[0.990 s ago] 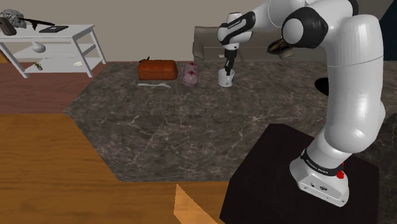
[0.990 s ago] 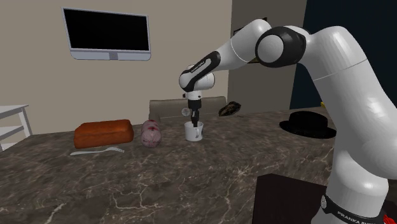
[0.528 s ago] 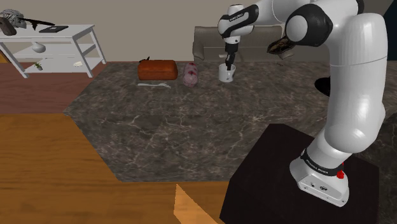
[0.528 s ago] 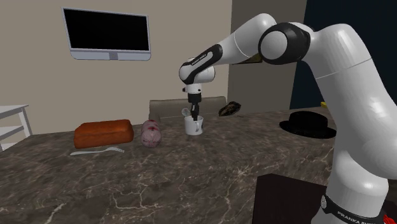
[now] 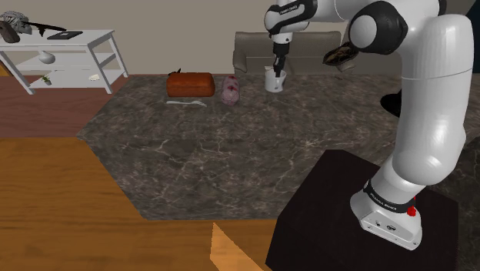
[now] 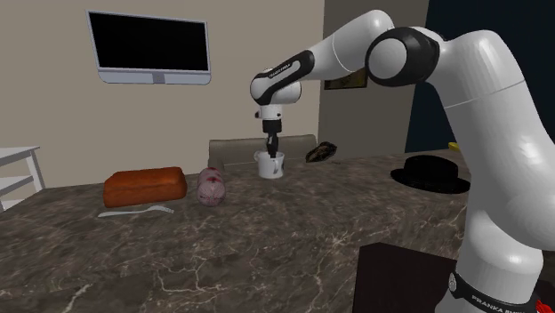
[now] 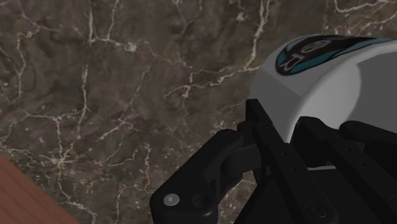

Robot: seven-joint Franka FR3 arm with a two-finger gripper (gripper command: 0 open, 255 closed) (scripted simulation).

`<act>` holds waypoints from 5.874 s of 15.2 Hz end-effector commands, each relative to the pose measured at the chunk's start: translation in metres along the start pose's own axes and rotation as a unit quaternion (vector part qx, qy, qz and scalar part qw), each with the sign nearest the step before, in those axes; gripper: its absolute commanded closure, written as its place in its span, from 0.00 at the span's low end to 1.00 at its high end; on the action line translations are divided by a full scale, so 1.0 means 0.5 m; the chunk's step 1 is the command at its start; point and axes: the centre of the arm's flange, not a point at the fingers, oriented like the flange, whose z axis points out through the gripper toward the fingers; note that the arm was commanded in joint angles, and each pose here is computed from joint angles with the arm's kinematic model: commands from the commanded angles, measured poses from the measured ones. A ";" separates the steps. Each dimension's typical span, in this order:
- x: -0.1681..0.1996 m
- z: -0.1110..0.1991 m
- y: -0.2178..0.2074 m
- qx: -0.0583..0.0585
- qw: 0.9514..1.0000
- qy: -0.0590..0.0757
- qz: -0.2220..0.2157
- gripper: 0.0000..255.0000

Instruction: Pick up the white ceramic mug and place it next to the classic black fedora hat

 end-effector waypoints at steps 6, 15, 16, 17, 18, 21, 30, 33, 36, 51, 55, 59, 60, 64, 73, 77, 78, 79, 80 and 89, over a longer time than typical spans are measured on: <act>-0.004 -0.074 -0.003 0.000 1.000 0.000 0.000 1.00; -0.008 -0.168 -0.008 0.000 1.000 0.000 0.000 1.00; -0.008 -0.179 -0.008 0.000 1.000 0.000 0.000 1.00; -0.009 -0.190 -0.009 0.000 1.000 0.000 0.000 1.00; -0.009 -0.200 -0.009 0.000 1.000 0.000 0.000 1.00; -0.011 -0.224 -0.010 0.000 1.000 0.000 0.000 1.00; -0.241 -0.217 0.049 0.000 1.000 0.000 0.000 1.00; -0.317 -0.215 0.068 0.000 1.000 0.000 0.000 1.00; -0.394 -0.212 0.088 0.000 1.000 0.000 0.000 1.00; -0.769 -0.190 0.185 0.000 1.000 0.000 0.000 1.00; -0.767 -0.148 0.186 0.000 1.000 0.000 0.000 1.00; -0.765 -0.105 0.188 0.000 1.000 0.000 0.000 1.00; -0.764 -0.095 0.189 0.000 1.000 0.000 0.000 1.00; -0.763 -0.053 0.191 0.000 1.000 0.000 0.000 1.00; -0.758 0.042 0.195 0.000 1.000 0.000 0.000 1.00; -0.756 0.084 0.197 0.000 1.000 0.000 0.000 1.00; -0.756 0.095 0.198 0.000 1.000 0.000 0.000 1.00; -0.755 0.105 0.198 0.000 1.000 0.000 0.000 1.00; -0.755 0.116 0.199 0.000 1.000 0.000 0.000 1.00; -0.753 0.160 0.201 0.000 1.000 0.000 0.000 1.00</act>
